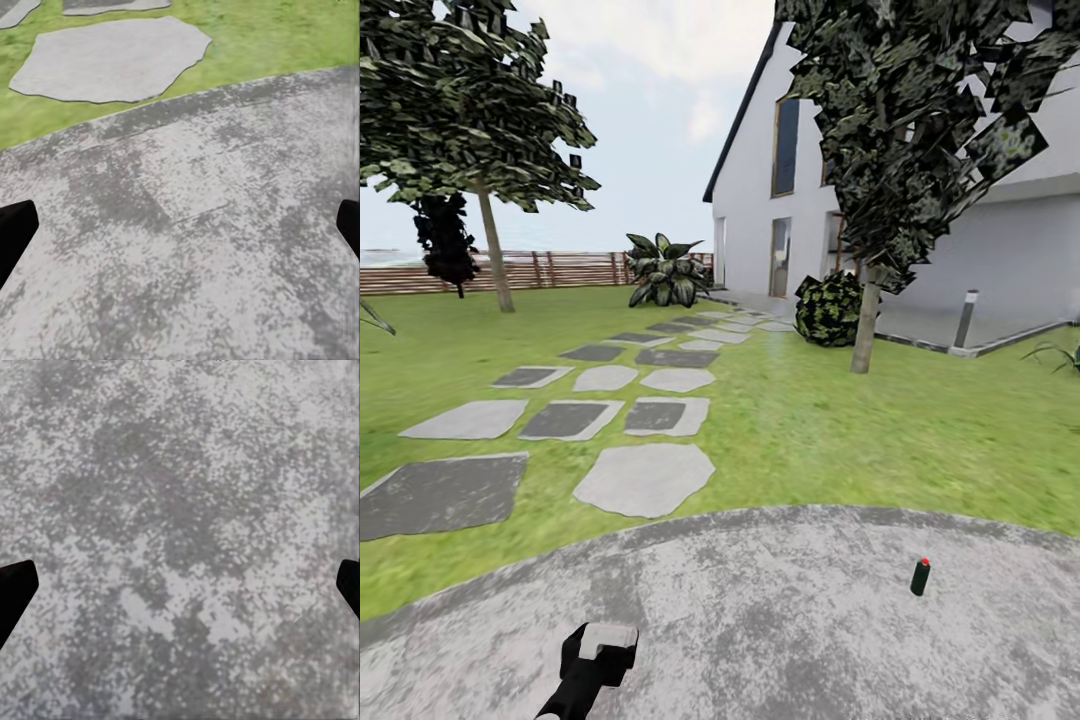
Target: Pick up the pesticide atomizer in the garden and spray insectifuge to fully cover both potted plants in the garden.
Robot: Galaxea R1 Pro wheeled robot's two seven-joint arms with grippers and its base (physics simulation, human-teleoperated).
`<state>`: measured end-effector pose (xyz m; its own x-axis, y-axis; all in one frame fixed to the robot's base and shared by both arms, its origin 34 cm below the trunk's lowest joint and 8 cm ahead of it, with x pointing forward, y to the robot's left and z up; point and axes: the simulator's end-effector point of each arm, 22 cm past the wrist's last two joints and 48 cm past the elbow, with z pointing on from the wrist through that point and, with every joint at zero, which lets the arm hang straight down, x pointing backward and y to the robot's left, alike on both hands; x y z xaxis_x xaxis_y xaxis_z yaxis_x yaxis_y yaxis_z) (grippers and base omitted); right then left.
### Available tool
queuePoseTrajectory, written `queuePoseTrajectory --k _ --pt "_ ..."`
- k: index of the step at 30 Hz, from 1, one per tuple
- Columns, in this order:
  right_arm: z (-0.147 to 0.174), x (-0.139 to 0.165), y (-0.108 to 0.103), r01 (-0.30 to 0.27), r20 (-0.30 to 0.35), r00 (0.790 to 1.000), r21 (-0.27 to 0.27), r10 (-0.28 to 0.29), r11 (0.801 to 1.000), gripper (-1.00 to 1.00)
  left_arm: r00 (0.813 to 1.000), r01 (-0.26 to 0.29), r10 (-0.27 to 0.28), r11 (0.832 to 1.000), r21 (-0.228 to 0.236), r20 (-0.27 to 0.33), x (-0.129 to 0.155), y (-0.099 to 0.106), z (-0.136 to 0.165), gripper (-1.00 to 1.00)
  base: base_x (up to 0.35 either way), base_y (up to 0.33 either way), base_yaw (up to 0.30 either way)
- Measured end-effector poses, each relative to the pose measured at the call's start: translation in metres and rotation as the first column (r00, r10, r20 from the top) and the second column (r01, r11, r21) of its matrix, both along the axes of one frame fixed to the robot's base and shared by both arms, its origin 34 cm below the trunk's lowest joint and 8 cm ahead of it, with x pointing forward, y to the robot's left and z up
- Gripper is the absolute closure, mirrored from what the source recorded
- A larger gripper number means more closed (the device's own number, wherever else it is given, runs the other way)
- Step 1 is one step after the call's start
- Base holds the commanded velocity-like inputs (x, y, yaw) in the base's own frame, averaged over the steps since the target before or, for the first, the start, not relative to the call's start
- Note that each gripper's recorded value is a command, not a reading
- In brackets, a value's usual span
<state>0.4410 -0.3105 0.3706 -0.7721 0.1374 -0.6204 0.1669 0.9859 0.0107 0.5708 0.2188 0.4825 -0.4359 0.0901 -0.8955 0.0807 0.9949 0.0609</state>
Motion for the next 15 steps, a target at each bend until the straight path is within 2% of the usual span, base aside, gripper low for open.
queuePoseTrajectory --k 8,15 --pt "0.0011 0.0008 0.0 0.0 0.003 1.0 0.0 0.0 1.0 -1.0 1.0 0.0 0.0 1.0 0.0 0.003 0.0004 0.0 0.0015 -1.0 0.101 -0.29 -0.256" --pt "0.0013 0.001 0.0 0.0 0.004 1.0 0.0 0.0 1.0 -1.0 1.0 0.0 0.0 1.0 0.001 0.004 0.0004 0.0001 0.0018 -1.0 0.102 -0.294 -0.041"
